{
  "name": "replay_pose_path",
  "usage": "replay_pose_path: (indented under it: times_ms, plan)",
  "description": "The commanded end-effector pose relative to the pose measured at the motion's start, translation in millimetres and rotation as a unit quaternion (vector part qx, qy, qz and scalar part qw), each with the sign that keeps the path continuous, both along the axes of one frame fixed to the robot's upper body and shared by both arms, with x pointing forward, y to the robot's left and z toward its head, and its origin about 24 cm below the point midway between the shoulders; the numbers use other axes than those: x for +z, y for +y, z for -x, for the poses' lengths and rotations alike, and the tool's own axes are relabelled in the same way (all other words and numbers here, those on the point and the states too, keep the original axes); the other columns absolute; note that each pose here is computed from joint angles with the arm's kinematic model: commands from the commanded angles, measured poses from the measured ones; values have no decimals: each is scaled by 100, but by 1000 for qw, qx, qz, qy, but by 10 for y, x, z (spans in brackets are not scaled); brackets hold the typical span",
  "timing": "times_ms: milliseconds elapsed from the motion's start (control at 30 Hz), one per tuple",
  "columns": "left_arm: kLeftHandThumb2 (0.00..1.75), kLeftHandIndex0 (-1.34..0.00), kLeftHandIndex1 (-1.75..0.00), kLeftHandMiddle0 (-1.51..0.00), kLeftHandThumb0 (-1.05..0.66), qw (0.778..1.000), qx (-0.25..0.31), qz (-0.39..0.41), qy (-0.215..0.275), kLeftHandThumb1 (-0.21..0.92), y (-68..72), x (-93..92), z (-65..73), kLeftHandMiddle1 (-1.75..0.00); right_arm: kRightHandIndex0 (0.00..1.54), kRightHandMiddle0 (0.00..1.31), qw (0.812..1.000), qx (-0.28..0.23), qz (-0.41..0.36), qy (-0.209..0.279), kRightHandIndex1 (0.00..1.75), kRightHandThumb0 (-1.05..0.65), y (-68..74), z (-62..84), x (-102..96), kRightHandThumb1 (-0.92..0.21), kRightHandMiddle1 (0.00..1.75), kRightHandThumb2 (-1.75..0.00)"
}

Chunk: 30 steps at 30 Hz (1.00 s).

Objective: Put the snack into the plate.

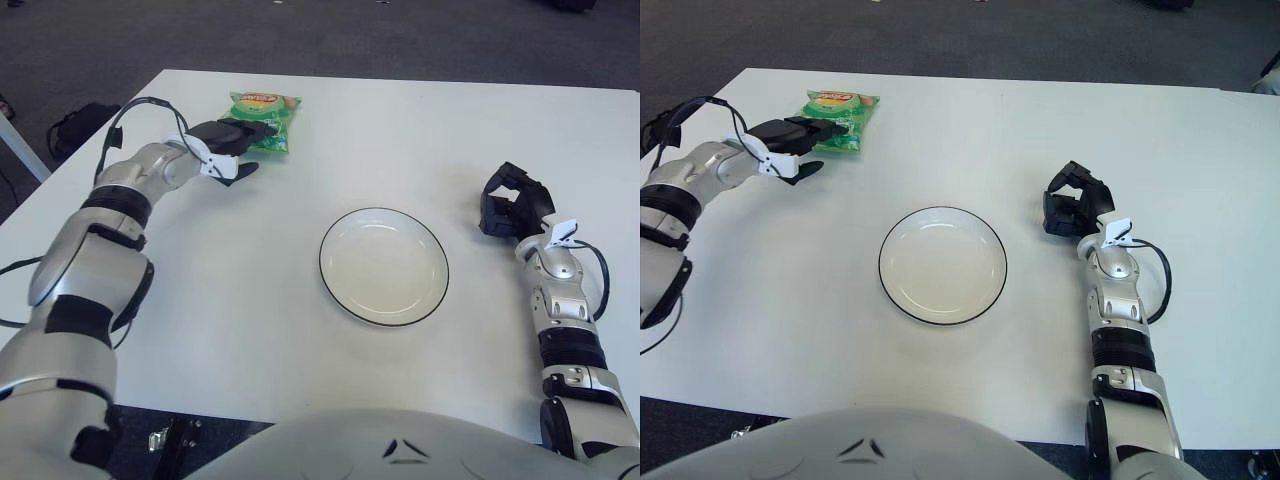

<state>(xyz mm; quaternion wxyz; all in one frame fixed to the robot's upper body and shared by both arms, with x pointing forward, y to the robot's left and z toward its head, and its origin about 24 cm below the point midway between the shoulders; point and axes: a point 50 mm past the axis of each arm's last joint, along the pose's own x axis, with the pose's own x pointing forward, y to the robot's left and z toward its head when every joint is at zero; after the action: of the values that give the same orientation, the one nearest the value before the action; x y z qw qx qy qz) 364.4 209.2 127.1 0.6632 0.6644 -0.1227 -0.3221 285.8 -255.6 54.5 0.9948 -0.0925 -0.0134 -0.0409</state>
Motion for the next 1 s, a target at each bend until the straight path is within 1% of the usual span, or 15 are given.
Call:
replay_pose_path:
  times_ms: [0, 267, 433, 600, 800, 867, 967]
  plan:
    - [123, 0, -41, -23, -94, 999, -41, -9, 6, 92, 5, 67, 104, -13, 132, 61, 996, 3, 1, 85, 175, -48, 10, 145, -326, -32, 175, -131]
    - [120, 0, -31, -21, -96, 995, -91, -32, 13, 92, -44, 127, 239, -12, 132, 62, 996, 3, 4, 90, 175, -48, 6, 146, -320, -31, 175, -132]
    - [117, 0, -25, -18, -96, 993, -104, -45, 18, 92, -60, 140, 271, -10, 133, 62, 996, 4, 2, 90, 175, -48, 1, 144, -324, -32, 175, -132]
    - [114, 0, -29, -18, -98, 993, -106, -57, 21, 92, -59, 130, 265, -10, 133, 61, 996, 3, 3, 91, 175, -48, -2, 143, -327, -32, 175, -131]
    - [111, 0, -35, -21, -101, 993, -100, -65, 27, 92, -44, 105, 242, -12, 133, 61, 996, 1, 3, 93, 175, -48, -8, 144, -335, -32, 175, -131]
    - [111, 0, -40, -22, -102, 992, -99, -69, 24, 92, -40, 124, 238, -12, 133, 61, 996, 1, 1, 92, 175, -48, -9, 144, -338, -32, 175, -131]
    - [111, 0, -50, -24, -103, 992, -103, -70, 2, 92, -74, 236, 237, -14, 133, 61, 996, 1, -1, 91, 175, -48, -10, 145, -341, -32, 175, -131]
